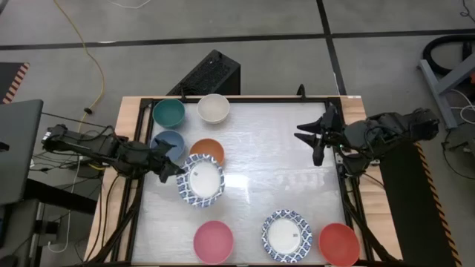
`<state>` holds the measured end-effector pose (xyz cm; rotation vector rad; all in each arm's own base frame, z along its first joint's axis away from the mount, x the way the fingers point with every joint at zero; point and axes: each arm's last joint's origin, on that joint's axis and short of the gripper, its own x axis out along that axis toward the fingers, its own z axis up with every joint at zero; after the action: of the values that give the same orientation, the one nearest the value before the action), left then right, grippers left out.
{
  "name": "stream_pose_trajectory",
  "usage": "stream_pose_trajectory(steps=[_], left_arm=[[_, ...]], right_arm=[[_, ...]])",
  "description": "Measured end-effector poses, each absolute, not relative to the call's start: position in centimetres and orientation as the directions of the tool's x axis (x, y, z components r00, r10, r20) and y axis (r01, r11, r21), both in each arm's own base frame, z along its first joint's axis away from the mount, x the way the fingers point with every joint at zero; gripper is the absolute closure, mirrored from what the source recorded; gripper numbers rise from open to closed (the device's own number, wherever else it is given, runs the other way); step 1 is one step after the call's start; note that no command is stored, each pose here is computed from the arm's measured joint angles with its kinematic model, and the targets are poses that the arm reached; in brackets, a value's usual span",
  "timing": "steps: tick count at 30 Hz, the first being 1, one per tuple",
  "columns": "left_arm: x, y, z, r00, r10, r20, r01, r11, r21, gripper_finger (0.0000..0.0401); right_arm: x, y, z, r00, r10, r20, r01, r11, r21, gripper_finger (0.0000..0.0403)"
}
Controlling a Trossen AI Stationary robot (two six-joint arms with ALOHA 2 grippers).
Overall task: Nest bowls inside each other
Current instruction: Stack the left white paper bowl on top of the right white paper bowl
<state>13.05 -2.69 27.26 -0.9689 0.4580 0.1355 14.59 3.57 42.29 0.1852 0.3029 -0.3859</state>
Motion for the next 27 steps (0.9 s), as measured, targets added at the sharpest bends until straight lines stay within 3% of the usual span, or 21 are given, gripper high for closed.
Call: stream_pose_trajectory(steps=[11,20,27], left_arm=[[13.9,-2.0,29.4,0.971,0.114,-0.21,-0.239,0.41,-0.88,0.0401],[14.3,-1.9,31.7,0.987,0.16,0.027,-0.033,0.364,-0.931,0.0401],[15.2,-2.2,32.4,0.985,0.139,0.101,0.056,0.3,-0.952,0.0401]], right_arm=[[16.4,4.2,41.5,0.86,-0.358,-0.364,0.418,0.903,0.098,0.0253],[17.1,2.9,41.2,0.817,-0.442,-0.37,0.54,0.811,0.224,0.0253],[17.2,1.9,41.2,0.787,-0.49,-0.376,0.6,0.751,0.276,0.0253]])
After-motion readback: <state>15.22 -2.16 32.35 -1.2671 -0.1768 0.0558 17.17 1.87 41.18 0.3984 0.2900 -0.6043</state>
